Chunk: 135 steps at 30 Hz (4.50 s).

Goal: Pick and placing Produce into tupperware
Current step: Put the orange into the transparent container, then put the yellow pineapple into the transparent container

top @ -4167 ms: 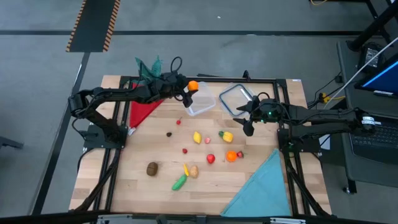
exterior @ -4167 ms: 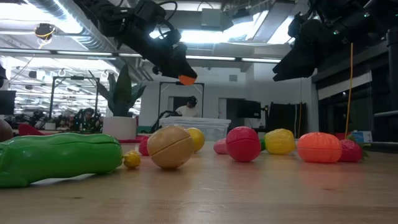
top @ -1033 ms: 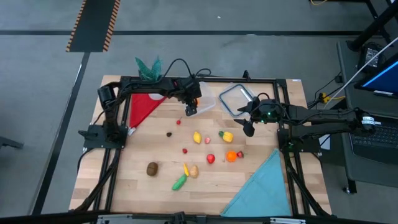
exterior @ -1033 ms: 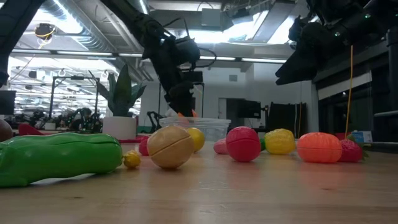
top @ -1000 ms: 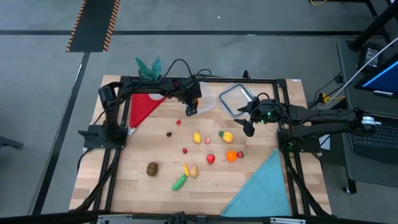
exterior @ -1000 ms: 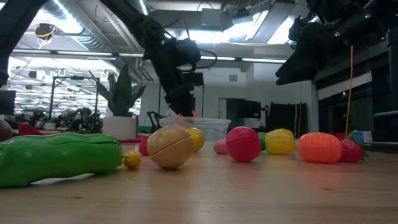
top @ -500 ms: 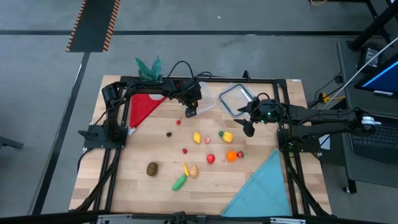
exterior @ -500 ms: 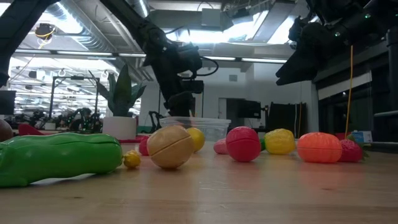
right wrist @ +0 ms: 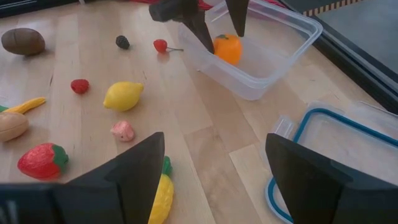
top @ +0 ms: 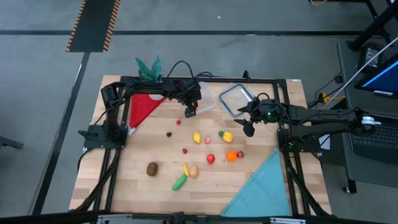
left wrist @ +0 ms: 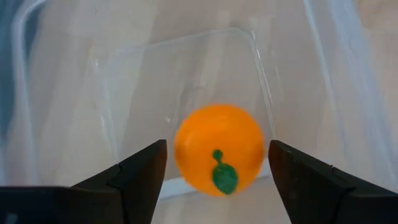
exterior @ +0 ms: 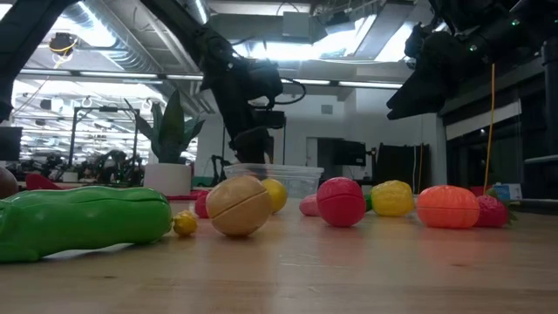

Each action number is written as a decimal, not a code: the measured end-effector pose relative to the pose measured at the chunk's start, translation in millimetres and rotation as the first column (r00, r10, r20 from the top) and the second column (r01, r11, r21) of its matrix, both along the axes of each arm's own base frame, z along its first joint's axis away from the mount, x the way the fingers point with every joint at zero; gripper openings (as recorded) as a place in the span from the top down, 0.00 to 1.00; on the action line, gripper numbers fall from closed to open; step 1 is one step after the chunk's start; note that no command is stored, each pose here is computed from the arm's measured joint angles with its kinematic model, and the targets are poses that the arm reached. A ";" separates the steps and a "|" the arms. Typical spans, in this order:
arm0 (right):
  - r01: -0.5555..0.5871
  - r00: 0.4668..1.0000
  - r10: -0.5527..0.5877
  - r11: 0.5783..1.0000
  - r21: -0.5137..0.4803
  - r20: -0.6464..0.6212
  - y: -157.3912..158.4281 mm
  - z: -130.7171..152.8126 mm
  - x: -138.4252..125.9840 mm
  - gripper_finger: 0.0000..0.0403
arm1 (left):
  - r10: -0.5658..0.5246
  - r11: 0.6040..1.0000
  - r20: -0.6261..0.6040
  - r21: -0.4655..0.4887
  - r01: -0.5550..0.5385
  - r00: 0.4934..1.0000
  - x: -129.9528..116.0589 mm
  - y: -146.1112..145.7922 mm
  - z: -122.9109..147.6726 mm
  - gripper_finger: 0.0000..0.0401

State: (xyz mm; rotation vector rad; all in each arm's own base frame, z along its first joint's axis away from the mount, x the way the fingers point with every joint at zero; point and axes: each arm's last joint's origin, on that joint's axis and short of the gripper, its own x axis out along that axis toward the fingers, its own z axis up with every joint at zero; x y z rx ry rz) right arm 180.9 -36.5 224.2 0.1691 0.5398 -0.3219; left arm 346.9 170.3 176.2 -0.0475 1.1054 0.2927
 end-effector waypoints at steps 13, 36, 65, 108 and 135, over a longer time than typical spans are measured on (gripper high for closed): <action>-0.001 1.000 0.001 1.000 -0.002 -0.001 0.0 0.0 0.0 0.30 | 0.015 0.997 0.123 0.076 -0.024 0.992 -26.5 -15.1 72.0 0.32; -0.015 1.000 0.015 1.000 -0.015 0.018 0.8 1.7 1.3 0.30 | -0.115 0.991 0.616 0.127 0.046 0.779 -149.3 -117.8 60.7 0.33; -0.262 0.958 0.255 0.964 0.040 0.131 7.5 9.5 6.5 0.30 | -0.316 0.945 0.733 0.187 0.268 0.603 -201.9 -159.4 31.7 0.33; -0.086 0.875 0.164 0.978 0.188 -0.455 39.7 16.7 101.7 0.30 | -0.304 0.949 0.672 0.157 0.272 0.675 -204.4 -159.1 22.8 0.33; 0.031 0.765 0.119 0.975 0.220 -0.633 40.0 -33.8 117.8 0.30 | -0.304 0.950 0.665 0.152 0.274 0.682 -204.8 -159.2 21.7 0.33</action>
